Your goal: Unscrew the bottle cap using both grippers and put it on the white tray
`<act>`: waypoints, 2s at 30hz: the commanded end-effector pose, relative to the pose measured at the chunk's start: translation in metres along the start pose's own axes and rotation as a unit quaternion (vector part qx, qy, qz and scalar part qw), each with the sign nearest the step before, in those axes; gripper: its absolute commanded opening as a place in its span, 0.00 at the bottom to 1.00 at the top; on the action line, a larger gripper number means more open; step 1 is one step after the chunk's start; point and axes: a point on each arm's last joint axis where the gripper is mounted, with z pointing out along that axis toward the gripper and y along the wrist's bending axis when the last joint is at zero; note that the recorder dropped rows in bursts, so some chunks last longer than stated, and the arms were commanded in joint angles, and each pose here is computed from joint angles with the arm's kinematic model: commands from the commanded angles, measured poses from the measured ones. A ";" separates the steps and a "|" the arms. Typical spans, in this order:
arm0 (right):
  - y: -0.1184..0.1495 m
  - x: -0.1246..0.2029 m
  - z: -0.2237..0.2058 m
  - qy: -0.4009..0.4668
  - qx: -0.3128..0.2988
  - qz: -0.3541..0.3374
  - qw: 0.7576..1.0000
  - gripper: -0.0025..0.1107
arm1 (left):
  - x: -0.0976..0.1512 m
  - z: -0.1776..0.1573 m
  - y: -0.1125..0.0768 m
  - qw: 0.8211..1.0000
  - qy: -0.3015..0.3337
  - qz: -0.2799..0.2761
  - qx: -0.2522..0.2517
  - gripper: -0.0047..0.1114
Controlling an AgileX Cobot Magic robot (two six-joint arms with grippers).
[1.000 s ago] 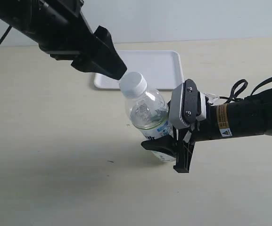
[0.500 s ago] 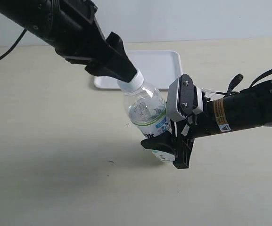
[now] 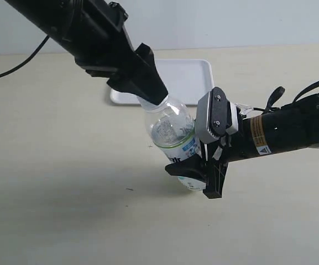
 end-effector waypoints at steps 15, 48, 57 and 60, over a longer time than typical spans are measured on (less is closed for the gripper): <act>-0.001 -0.002 0.000 0.000 -0.001 -0.009 1.000 0.02 | -0.012 0.004 0.005 0.999 0.047 0.018 0.004 0.63; -0.001 -0.002 0.000 0.000 -0.001 -0.009 1.000 0.02 | -0.015 0.015 0.010 0.999 0.035 0.019 0.009 0.63; -0.001 -0.002 0.000 0.000 -0.001 -0.009 1.000 0.02 | -0.015 0.015 0.010 0.999 0.037 0.005 0.010 0.26; -0.001 -0.002 0.000 0.000 -0.001 -0.011 1.000 0.02 | -0.015 0.015 0.010 0.999 0.037 0.002 0.009 0.09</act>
